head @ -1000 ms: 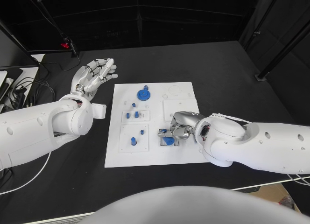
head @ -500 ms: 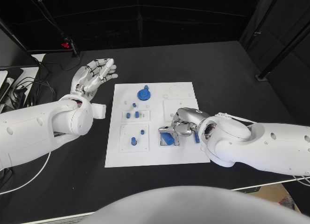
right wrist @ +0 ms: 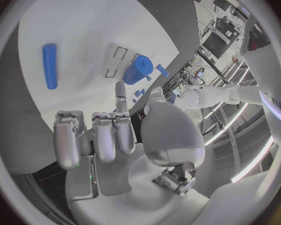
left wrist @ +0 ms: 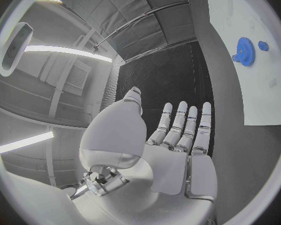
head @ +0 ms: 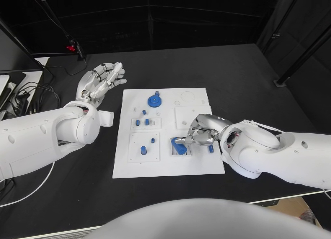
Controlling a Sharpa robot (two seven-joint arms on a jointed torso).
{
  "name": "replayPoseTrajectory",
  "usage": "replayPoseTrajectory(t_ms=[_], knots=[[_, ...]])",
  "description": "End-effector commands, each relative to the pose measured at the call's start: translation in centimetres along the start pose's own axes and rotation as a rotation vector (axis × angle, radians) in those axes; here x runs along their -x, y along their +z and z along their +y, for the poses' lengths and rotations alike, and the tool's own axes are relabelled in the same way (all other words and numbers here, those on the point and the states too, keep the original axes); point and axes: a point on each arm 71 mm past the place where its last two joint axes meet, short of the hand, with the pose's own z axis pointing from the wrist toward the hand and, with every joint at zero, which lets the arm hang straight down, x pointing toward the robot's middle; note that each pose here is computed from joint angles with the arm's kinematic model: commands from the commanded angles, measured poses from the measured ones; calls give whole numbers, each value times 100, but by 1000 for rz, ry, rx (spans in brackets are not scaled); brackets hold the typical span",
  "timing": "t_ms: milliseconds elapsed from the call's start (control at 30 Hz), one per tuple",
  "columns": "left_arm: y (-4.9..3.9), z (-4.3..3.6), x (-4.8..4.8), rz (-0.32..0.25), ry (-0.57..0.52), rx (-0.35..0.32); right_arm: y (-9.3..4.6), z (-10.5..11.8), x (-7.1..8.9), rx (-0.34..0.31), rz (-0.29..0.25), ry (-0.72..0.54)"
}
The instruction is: Assemble the parts on the task board
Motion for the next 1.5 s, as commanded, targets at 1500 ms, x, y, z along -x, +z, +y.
replayPoseTrajectory(t_ms=[1500], knots=[[-11,-79,-1,5,-6,-132,39,-84,-36,53,88,-3]])
